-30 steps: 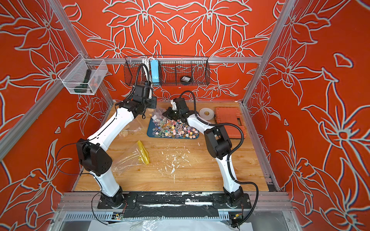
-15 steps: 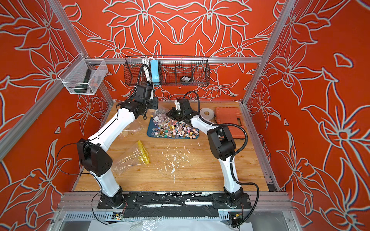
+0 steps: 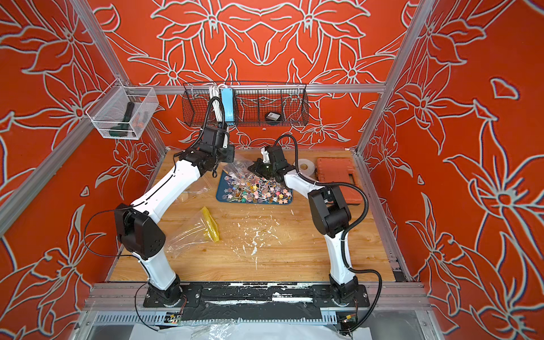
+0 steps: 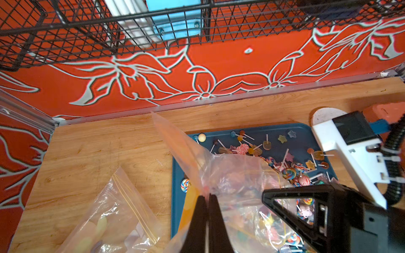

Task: Pour candies out of the ziploc bag
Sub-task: 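Pour the candies out of the ziploc bag onto the tray.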

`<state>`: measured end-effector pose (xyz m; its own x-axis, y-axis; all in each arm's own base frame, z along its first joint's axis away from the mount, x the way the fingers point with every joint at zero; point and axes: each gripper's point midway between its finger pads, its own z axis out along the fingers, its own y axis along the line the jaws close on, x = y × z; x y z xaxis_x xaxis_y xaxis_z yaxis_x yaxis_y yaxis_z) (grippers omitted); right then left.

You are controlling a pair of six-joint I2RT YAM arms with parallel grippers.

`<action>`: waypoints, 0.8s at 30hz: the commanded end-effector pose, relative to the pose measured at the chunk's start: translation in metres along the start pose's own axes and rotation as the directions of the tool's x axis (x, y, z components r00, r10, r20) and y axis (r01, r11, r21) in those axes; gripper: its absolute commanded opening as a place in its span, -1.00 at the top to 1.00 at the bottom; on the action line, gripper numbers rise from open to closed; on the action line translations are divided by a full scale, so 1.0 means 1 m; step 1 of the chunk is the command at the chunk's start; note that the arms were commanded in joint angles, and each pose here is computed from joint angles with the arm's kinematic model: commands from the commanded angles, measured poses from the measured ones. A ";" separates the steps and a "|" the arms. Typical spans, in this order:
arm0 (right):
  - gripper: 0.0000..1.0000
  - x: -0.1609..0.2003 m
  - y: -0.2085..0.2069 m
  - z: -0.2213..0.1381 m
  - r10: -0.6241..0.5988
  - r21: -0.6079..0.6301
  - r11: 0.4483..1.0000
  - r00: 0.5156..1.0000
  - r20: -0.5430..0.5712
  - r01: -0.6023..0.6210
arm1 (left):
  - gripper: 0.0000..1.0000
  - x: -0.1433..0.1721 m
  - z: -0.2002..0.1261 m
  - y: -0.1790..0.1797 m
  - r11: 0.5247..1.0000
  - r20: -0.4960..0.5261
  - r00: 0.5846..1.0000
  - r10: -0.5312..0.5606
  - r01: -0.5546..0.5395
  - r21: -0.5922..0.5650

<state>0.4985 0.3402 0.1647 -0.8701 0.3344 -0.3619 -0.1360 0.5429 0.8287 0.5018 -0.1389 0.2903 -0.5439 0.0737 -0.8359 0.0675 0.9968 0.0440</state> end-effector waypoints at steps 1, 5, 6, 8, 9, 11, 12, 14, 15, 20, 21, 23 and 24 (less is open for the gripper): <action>1.00 0.003 -0.029 -0.001 0.053 0.083 0.995 0.999 -0.012 -0.052 | 1.00 -0.051 -0.029 0.016 0.998 0.163 0.986 -0.029 0.037 -0.046; 1.00 0.006 -0.022 0.008 0.052 0.067 0.996 0.998 -0.029 -0.050 | 1.00 -0.062 -0.035 0.017 0.998 0.183 0.983 -0.027 0.036 -0.046; 1.00 0.008 -0.021 0.012 0.050 0.066 0.997 0.998 -0.037 -0.048 | 1.00 -0.064 -0.035 0.017 0.998 0.186 0.982 -0.026 0.035 -0.048; 1.00 0.012 -0.017 0.017 0.048 0.060 0.997 0.998 -0.047 -0.046 | 1.00 -0.067 -0.037 0.017 0.998 0.191 0.981 -0.026 0.035 -0.048; 1.00 0.014 -0.015 0.021 0.048 0.057 0.997 0.997 -0.053 -0.045 | 1.00 -0.068 -0.037 0.017 0.998 0.192 0.981 -0.025 0.035 -0.048; 1.00 0.016 -0.016 0.025 0.051 0.057 0.997 0.997 -0.059 -0.048 | 1.00 -0.069 -0.037 0.017 0.998 0.195 0.981 -0.025 0.035 -0.048; 1.00 0.017 -0.016 0.027 0.053 0.056 0.997 0.997 -0.062 -0.050 | 1.00 -0.068 -0.036 0.017 0.998 0.192 0.981 -0.024 0.034 -0.048; 1.00 0.018 -0.017 0.030 0.056 0.056 0.997 0.996 -0.066 -0.052 | 1.00 -0.066 -0.035 0.017 0.998 0.187 0.982 -0.021 0.031 -0.050; 1.00 0.019 -0.017 0.032 0.058 0.056 0.997 0.996 -0.070 -0.054 | 1.00 -0.065 -0.034 0.017 0.998 0.187 0.982 -0.020 0.030 -0.052; 1.00 0.020 -0.021 0.035 0.061 0.060 0.997 0.995 -0.074 -0.057 | 1.00 -0.062 -0.031 0.017 0.998 0.178 0.984 -0.017 0.028 -0.056; 1.00 0.020 -0.022 0.035 0.062 0.062 0.996 0.995 -0.075 -0.057 | 1.00 -0.061 -0.031 0.017 0.998 0.177 0.984 -0.017 0.027 -0.056; 1.00 0.020 -0.022 0.036 0.062 0.062 0.996 0.995 -0.076 -0.057 | 1.00 -0.062 -0.031 0.017 0.998 0.179 0.984 -0.018 0.028 -0.055; 1.00 0.020 -0.022 0.036 0.062 0.063 0.996 0.995 -0.076 -0.058 | 1.00 -0.062 -0.032 0.017 0.998 0.180 0.983 -0.016 0.027 -0.055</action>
<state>0.5051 0.3709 0.1777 -0.8739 0.3164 -0.3689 -0.1778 0.4984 0.8485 0.5041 -0.1368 0.3175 -0.5039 0.0812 -0.8600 0.0623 0.9964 0.0575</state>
